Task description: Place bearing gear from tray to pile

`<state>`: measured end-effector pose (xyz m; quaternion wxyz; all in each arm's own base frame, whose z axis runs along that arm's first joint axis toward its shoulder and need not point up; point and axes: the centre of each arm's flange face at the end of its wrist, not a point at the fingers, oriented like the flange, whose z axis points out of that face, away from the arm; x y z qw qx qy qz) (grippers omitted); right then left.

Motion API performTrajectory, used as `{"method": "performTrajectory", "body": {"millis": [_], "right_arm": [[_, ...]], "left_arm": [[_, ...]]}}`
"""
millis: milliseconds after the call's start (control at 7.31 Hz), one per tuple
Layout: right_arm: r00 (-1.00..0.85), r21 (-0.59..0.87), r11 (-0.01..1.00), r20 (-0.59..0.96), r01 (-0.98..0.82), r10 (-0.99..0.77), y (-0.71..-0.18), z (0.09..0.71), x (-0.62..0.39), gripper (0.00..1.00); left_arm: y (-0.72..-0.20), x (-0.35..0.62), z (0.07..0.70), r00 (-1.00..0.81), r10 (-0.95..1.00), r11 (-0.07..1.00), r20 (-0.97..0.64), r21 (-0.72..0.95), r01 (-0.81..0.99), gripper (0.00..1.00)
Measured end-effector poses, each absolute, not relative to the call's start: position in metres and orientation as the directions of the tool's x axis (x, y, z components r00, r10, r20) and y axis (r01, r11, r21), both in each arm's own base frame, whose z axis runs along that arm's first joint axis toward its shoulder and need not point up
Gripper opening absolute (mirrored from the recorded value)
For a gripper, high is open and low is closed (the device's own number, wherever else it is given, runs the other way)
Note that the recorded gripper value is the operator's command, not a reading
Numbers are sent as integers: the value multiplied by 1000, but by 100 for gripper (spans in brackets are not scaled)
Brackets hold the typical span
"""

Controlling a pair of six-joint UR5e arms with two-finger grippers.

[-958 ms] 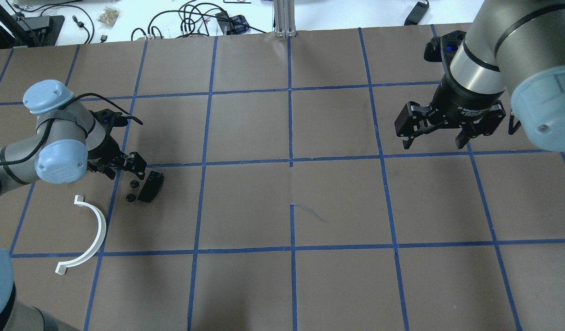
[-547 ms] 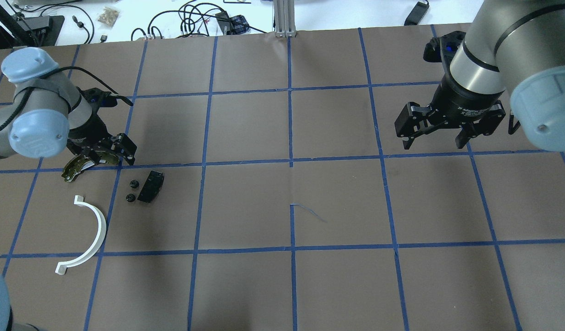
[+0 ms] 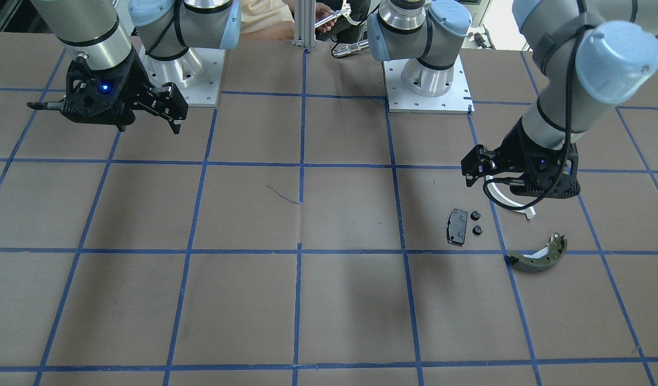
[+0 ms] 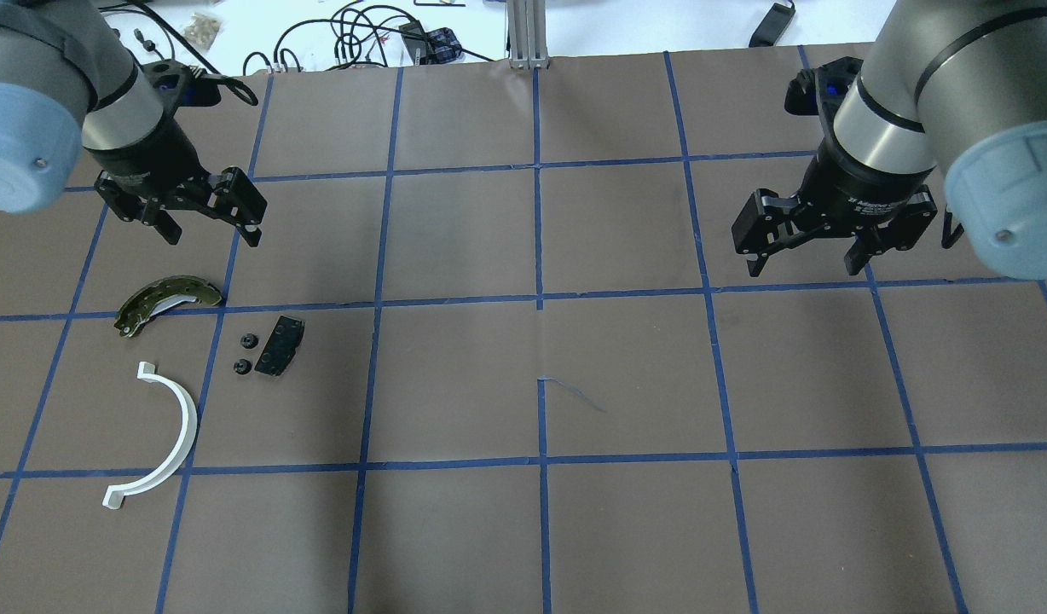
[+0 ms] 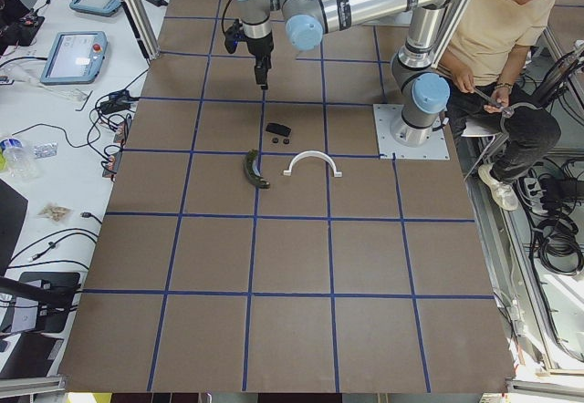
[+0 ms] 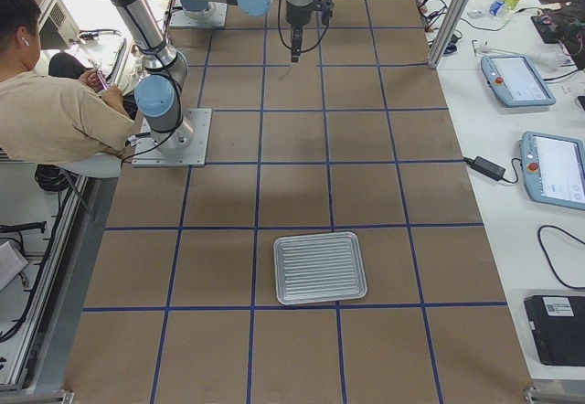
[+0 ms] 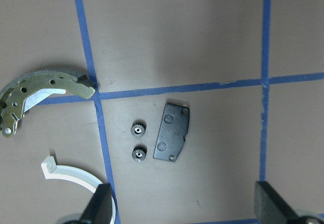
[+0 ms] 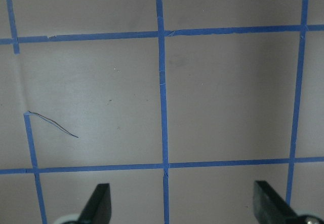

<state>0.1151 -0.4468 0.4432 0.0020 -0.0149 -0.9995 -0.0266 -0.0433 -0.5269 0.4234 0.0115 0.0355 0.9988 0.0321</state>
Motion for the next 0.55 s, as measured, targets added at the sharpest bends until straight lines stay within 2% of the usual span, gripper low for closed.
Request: {"method": "performTrajectory", "body": {"millis": [274,547], "right_arm": [[-999,48,998,7,33,32,-445,445,115,100],[-999,44,998,10,39,39,-445,447,115,100]], "left_arm": [[-495,-92,466,-996,80,997,-32,-3,80,100],[-484,-134,483,-994,104,994,-20,-42,104,100]]}}
